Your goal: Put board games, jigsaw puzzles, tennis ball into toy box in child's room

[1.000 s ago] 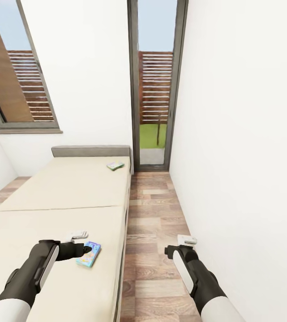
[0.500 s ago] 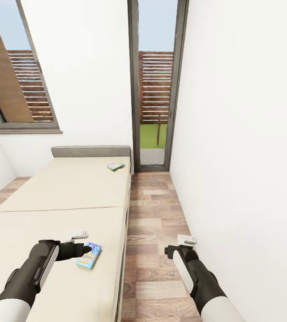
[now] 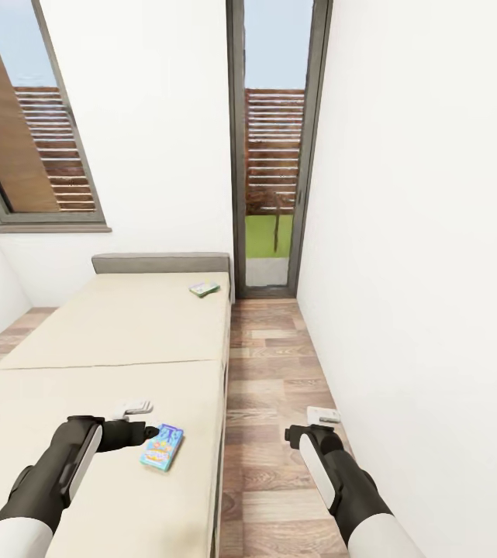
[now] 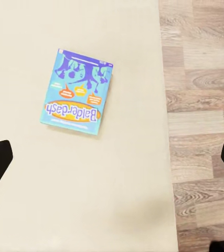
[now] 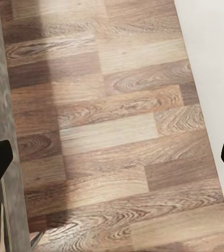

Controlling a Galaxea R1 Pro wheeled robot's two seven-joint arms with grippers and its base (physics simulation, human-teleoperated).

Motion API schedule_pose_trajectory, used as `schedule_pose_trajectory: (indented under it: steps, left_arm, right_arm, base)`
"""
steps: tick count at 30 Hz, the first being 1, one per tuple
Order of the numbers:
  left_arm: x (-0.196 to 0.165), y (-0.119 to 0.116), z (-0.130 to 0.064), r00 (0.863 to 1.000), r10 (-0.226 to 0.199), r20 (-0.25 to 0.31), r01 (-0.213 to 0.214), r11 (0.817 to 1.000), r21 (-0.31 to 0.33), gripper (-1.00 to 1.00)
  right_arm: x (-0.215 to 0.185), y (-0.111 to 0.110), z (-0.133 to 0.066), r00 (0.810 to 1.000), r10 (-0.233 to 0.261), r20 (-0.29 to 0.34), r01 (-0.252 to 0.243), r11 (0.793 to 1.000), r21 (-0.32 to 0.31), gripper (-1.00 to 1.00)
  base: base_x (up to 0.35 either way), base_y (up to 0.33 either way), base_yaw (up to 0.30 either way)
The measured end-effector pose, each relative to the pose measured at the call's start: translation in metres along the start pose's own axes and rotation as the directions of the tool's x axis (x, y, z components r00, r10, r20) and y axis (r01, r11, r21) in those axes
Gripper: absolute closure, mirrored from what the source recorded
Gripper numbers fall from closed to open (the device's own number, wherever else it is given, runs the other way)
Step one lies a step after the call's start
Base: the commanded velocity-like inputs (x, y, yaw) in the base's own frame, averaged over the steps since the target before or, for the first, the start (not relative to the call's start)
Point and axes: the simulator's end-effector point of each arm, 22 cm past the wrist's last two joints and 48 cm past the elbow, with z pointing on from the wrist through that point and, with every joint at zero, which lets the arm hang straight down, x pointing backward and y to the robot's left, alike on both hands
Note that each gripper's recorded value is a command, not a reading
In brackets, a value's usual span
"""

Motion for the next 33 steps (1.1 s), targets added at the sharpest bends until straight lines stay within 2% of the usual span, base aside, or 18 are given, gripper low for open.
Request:
schedule_pose_trajectory:
  steps: [12, 33]
  left_arm:
    - [-0.0001, -0.0002, -0.0002, 1.000, 0.002, 0.001, -0.002, 1.000, -0.001, -1.00]
    - [0.0005, -0.0011, 0.0006, 1.000, 0.001, -0.001, -0.001, 1.000, 0.001, -1.00]
  right_arm:
    - [-0.0005, 0.0073, -0.0020, 1.000, -0.028, 0.008, 0.029, 1.000, -0.007, -1.00]
    - [-0.0006, 0.0083, -0.0019, 1.000, -0.030, 0.009, 0.030, 1.000, -0.009, -1.00]
  base:
    - [0.076, 0.004, 0.000]
    - [0.029, 0.000, 0.000]
